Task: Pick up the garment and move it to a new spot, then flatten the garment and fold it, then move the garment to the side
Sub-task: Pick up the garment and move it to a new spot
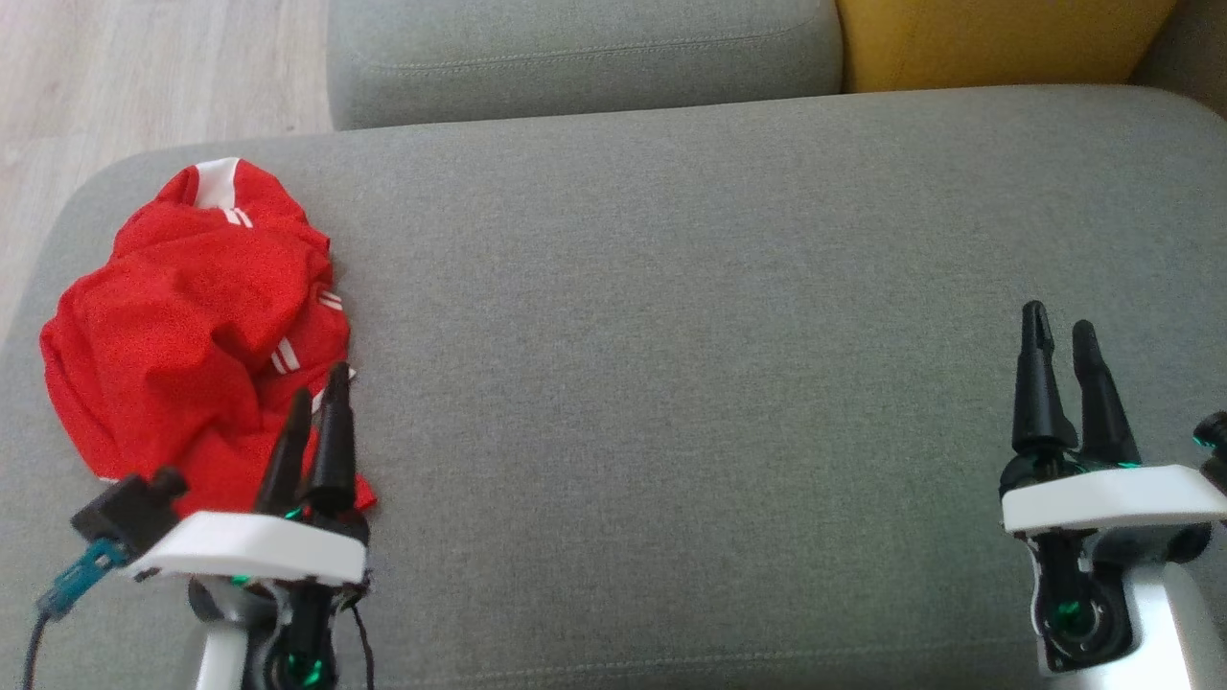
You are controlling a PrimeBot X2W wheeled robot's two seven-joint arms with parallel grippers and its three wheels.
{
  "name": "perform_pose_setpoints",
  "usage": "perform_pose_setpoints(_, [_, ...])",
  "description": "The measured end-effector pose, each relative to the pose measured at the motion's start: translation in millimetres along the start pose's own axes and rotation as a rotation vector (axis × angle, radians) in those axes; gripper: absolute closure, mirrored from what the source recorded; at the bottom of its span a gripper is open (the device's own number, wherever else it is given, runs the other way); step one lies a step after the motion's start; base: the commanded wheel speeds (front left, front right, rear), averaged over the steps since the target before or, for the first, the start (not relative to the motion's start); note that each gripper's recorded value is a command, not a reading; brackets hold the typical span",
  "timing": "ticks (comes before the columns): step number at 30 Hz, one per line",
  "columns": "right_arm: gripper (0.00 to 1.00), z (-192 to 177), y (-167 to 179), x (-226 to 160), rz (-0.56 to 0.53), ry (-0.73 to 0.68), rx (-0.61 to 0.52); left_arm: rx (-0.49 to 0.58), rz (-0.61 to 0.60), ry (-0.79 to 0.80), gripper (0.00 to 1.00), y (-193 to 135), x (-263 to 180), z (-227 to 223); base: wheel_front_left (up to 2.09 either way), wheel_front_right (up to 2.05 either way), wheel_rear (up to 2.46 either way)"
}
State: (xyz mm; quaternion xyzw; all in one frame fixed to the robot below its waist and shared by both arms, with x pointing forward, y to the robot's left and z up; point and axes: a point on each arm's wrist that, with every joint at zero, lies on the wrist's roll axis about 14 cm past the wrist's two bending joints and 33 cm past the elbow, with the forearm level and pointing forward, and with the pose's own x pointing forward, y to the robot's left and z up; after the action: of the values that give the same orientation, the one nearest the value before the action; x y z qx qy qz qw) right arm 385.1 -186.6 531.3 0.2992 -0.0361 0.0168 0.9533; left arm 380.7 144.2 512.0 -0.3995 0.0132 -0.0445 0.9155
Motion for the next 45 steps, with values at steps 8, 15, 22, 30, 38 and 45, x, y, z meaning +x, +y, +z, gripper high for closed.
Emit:
perform_pose_setpoints(8, [0.00, 2, 4, 0, 0.017, -0.008, -0.121, 0.173, -0.007, 0.036, 0.00, -7, 0, -12, 0.00, 0.00, 0.00])
perform_pose_setpoints(15, [0.00, -3, 13, 0, 0.053, 0.000, -0.256, 0.349, 0.022, 0.043, 0.00, -4, -1, -14, 0.00, 0.00, 0.00])
perform_pose_setpoints(22, [0.00, -4, 17, 1, 0.072, -0.005, -0.361, 0.483, 0.029, 0.033, 0.00, -7, 1, -14, 0.00, 0.00, 0.00])
perform_pose_setpoints(30, [0.00, -11, 19, 0, 0.091, 0.008, -0.470, 0.624, -0.006, -0.009, 0.00, -21, 0, -11, 0.00, 0.00, 0.00])
perform_pose_setpoints(38, [0.00, -17, 27, -1, 0.131, 0.012, -0.573, 0.737, -0.050, -0.032, 0.00, -30, -3, -15, 0.00, 0.00, 0.00])
perform_pose_setpoints(45, [0.00, -16, 38, 3, 0.171, -0.014, -0.605, 0.771, -0.074, -0.090, 0.00, -43, 0, -7, 0.00, 0.00, 0.00])
